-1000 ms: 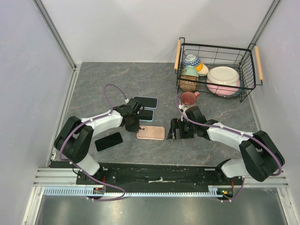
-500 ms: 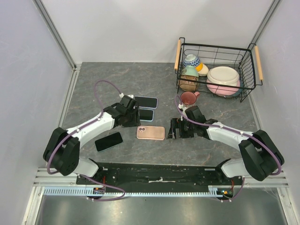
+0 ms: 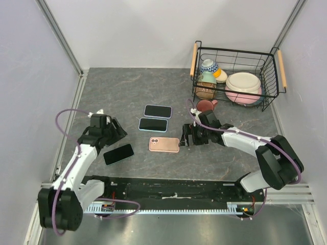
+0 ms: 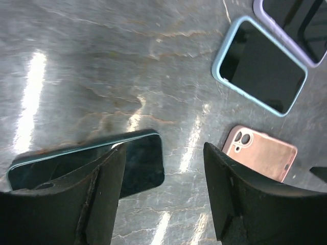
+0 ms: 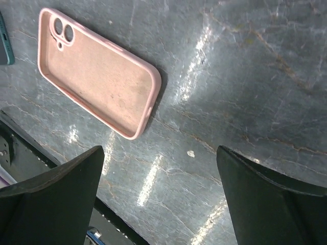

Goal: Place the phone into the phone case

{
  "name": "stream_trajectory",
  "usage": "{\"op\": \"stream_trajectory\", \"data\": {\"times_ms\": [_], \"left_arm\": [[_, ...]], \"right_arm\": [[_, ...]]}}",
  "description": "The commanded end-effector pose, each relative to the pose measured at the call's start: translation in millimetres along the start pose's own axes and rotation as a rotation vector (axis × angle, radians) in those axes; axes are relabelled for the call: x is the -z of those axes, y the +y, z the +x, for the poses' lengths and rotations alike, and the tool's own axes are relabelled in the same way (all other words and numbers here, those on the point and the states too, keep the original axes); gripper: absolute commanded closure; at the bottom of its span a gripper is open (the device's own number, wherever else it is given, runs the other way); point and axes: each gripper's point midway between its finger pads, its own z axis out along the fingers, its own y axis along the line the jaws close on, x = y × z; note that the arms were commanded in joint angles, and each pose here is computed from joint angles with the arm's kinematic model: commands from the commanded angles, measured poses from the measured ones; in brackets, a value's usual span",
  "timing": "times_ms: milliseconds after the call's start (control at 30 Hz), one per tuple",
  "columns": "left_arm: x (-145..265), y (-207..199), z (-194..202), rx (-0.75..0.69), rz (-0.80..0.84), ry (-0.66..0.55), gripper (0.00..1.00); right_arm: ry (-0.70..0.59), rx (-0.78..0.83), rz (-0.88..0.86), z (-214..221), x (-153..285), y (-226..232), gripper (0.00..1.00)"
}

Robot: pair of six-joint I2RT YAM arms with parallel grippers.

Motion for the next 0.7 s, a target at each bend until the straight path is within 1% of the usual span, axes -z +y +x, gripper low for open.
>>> {"op": "stream_trajectory", "data": {"times_ms": [0, 67, 100, 200, 333, 400, 433, 533, 633, 667], "left_arm": [[21, 6, -14, 0.124, 0.085, -0.092, 0.29], [26, 8, -15, 0.147, 0.085, -0.108, 0.29], [29, 14, -21, 0.172, 0.076, -0.138, 0.28], [34, 17, -25, 0.187, 0.066, -0.155, 0.28], [34, 20, -26, 0.193, 0.053, -0.155, 0.27], [33, 20, -24, 0.195, 0.05, -0.144, 0.27], [32, 21, -23, 0.198, 0.045, -0.138, 0.27], [29, 28, -22, 0.228, 0.001, -0.124, 0.27], [28, 39, -20, 0.244, -0.076, -0.103, 0.27], [26, 46, -19, 0.259, -0.123, -0.095, 0.27]], "right_arm": [[-0.071, 0.066, -0.052, -31, 4, 25, 0.02], [-0.083, 0.092, -0.07, -37, 3, 37, 0.02], [-0.08, 0.101, -0.078, -37, 2, 41, 0.02], [-0.073, 0.133, -0.119, -41, -4, 61, 0.02], [-0.05, 0.172, -0.154, -40, -16, 85, 0.02], [-0.041, 0.206, -0.194, -40, -21, 107, 0.02], [-0.015, 0.204, -0.215, -35, -27, 114, 0.02], [-0.003, 0.255, -0.267, -36, -37, 146, 0.02], [0.018, 0.268, -0.274, -35, -50, 154, 0.02], [0.018, 0.278, -0.293, -39, -52, 164, 0.02]]}}
